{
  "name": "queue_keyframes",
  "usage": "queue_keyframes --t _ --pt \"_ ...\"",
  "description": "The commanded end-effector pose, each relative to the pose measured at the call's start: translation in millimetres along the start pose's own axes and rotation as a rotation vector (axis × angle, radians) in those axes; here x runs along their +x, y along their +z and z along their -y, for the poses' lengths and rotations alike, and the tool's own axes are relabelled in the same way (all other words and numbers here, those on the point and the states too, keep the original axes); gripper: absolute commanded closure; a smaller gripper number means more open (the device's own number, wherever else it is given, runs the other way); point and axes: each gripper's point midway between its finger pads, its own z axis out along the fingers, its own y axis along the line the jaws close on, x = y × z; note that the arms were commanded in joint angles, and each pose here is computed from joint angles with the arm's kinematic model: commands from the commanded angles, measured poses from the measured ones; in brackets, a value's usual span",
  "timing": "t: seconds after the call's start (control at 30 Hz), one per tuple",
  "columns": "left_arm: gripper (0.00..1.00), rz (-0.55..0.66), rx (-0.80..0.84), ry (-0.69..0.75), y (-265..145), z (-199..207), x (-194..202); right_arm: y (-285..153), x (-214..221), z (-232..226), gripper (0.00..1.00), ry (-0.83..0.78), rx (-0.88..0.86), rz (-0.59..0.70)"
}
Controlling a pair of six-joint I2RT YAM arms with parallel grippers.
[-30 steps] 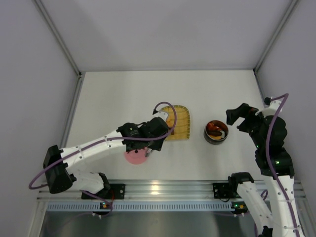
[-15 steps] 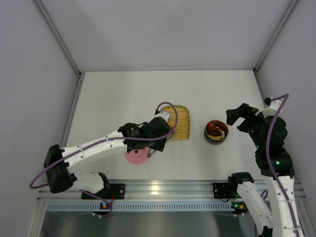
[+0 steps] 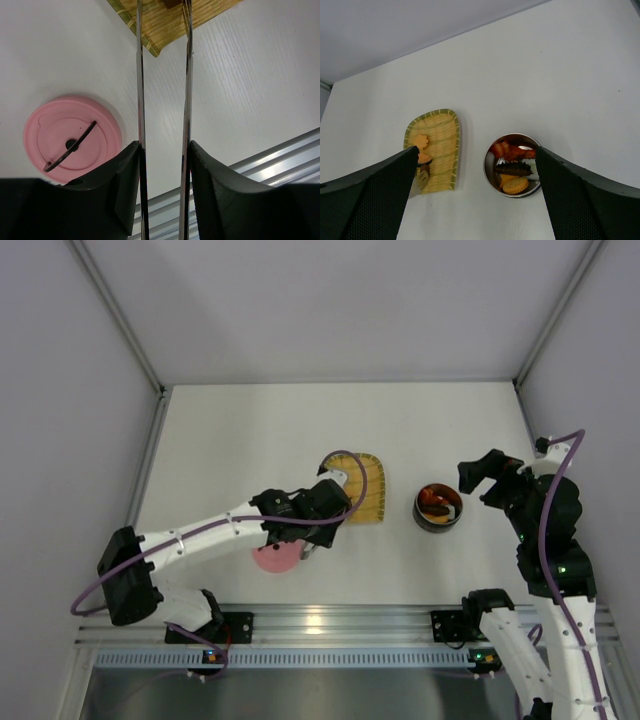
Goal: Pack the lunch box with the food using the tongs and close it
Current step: Pick up the fake food from the plate.
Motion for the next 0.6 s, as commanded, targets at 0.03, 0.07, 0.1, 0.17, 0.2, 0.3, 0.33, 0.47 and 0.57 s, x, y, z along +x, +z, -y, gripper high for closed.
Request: queue_keyframes --t 0.03,0.07,0.1,0.17,0.2,0.3,0.33,0.47,0.57 --pt "0.54 0.044 0.01 -0.005 5.7 7.8 -11.7 -4.5 -12.4 -2.1 0.02 -0.008 -0.001 0.03" --pt "0.54 0.046 0.009 -0.003 6.4 8.1 -12.5 -4.4 -12.9 -2.0 0.02 -0.008 0.0 0.031" --pt "0.55 0.045 0.008 -0.001 7.7 8.4 -12.4 -4.7 -13.0 -2.4 0.02 -0.008 -0.001 0.03" --pt "0.57 0.047 0.004 0.002 9.6 8.9 -13.8 -4.9 -13.5 -1.9 0.02 -0.009 0.002 0.031" --pt "0.58 0.045 0.005 0.003 10.2 9.4 -13.7 -5.0 -13.1 -1.8 0.02 -0.009 0.002 0.03" --pt "0.61 0.048 0.006 0.005 10.7 10.4 -15.2 -5.1 -12.5 -1.3 0.02 -0.008 0.004 0.029" --pt "0.64 0.048 0.006 0.005 11.1 10.9 -15.8 -5.5 -12.6 -1.6 0.02 -0.009 0.002 0.03" --pt "0.69 0.055 0.011 0.006 7.5 11.6 -18.8 -5.6 -12.4 -1.2 0.02 -0.008 0.004 0.031" --pt "0.71 0.07 0.022 0.007 1.5 13.3 -24.5 -5.6 -11.5 -0.8 0.02 -0.008 0.004 0.031"
